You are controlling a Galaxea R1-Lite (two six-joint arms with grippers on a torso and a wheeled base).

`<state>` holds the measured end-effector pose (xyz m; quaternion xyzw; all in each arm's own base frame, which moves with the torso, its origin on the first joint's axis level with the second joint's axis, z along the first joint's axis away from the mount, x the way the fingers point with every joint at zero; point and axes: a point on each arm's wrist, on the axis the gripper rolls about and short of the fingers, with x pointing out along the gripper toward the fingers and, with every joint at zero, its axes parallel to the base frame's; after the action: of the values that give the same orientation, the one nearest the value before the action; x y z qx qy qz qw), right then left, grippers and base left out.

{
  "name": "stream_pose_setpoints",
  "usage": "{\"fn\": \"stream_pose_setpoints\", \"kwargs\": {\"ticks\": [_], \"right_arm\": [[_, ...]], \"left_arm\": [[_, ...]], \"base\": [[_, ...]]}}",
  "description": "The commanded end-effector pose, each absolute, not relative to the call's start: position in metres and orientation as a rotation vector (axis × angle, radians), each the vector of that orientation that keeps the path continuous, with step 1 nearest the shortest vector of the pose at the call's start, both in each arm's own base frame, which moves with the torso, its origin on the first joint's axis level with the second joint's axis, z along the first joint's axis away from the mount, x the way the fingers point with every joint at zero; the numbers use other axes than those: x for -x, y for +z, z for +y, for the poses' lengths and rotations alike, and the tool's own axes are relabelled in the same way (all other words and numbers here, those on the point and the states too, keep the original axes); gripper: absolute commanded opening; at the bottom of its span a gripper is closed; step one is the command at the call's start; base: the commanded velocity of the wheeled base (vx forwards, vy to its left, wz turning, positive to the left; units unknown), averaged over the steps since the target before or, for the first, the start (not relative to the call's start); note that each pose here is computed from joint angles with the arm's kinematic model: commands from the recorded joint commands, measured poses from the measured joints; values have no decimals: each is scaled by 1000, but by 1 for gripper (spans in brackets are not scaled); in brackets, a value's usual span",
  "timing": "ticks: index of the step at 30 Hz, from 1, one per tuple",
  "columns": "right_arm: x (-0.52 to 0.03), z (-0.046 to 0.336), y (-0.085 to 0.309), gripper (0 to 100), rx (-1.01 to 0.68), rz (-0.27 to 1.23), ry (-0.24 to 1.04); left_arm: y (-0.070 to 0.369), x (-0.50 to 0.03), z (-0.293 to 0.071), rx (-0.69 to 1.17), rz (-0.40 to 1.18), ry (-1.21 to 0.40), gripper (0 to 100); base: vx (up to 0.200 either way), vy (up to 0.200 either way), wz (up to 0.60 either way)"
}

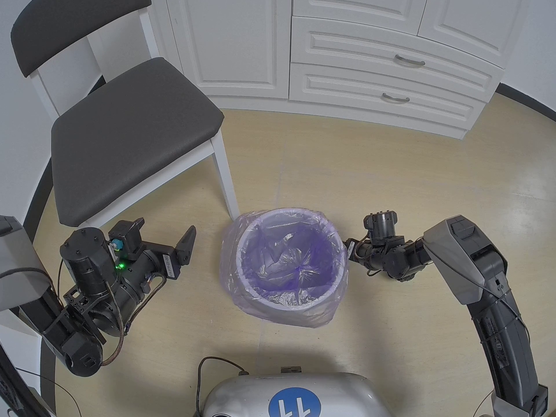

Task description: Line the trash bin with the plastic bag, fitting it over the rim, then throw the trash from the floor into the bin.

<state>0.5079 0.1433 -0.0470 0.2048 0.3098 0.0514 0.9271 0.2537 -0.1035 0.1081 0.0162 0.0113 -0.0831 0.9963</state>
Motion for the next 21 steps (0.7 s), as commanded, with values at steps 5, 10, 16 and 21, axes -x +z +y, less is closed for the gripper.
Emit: {"fn": "stream_pose_setpoints", "kwargs": {"ticks": [5, 10, 16, 21], "right_arm": [[-492, 161, -58, 100, -395, 689, 134], [-495, 137, -47, 100, -413, 679, 97], [-483, 95, 18, 100, -381, 617, 62], [-440, 65, 72, 100, -263, 576, 73]], "left_arm": [[103, -254, -105, -39, 42, -171, 100], [90, -259, -107, -59, 85, -167, 100], [69, -266, -110, -88, 149, -131, 100], [28, -275, -123, -116, 267, -156, 100]], "base": [[0, 0, 0], [0, 0, 0], [0, 0, 0], [0, 0, 0]]}}
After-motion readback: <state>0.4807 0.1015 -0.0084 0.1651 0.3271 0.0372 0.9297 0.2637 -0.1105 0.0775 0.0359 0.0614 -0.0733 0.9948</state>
